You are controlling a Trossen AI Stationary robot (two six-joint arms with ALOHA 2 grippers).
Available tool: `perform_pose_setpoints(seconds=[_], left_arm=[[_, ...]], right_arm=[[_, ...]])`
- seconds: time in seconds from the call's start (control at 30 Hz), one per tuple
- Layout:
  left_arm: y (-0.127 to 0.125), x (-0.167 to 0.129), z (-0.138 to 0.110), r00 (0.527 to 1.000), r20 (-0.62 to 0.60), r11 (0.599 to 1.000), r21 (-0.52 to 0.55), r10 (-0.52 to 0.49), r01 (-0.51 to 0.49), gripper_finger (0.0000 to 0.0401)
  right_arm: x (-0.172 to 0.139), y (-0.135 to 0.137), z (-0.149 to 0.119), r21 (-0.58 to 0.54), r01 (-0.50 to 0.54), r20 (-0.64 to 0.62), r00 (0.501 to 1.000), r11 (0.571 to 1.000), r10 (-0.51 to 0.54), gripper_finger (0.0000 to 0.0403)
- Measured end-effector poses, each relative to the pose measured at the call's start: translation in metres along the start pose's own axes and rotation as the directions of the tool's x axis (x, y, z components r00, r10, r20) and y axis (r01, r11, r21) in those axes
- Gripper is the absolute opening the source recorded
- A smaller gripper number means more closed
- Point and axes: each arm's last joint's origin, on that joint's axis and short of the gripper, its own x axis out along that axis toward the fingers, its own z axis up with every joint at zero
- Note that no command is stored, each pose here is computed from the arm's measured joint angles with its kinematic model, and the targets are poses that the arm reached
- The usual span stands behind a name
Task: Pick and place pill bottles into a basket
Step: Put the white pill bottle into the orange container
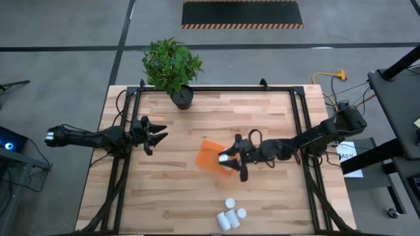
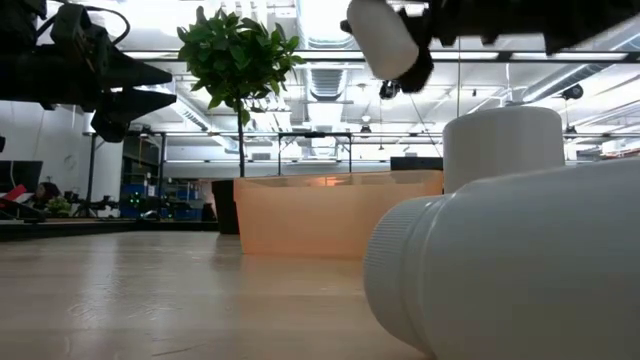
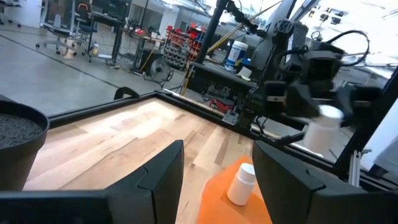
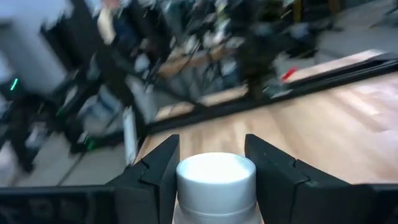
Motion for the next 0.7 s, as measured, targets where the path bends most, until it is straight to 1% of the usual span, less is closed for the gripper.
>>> perform_pose_setpoints(seconds=[0.1, 0.23, 0.37, 0.57, 0.7], left_arm=[[0.0, 0.0, 0.0, 1.0, 0.001, 1.0, 0.0, 0.0, 0.0, 0.0173], [0.0, 0.0, 0.0, 1.0, 0.001, 1.0, 0.0, 0.0, 0.0, 0.0173], [0.0, 0.0, 0.0, 1.0, 0.001, 1.0, 0.0, 0.0, 0.0, 0.0173], [0.0, 0.0, 0.0, 1.0, 0.001, 1.0, 0.0, 0.0, 0.0, 0.0173], [0.0, 0.0, 0.0, 1.0, 0.002, 1.0, -0.001, -0.001, 0.001, 0.0173]], right_arm=[[-0.007, -0.012, -0.014, 0.012, 0.045, 0.046, 0.998, 0.999, -0.046, 0.015], [-0.012, -0.023, -0.025, 0.029, 0.078, 0.095, 0.992, 0.997, -0.08, 0.015], [-0.018, -0.034, -0.038, 0.035, 0.126, 0.117, 0.985, 0.991, -0.129, 0.015], [-0.025, -0.045, -0.054, 0.038, 0.145, 0.151, 0.977, 0.989, -0.149, 0.015], [-0.032, -0.051, -0.06, 0.04, 0.161, 0.201, 0.965, 0.986, -0.166, 0.015]])
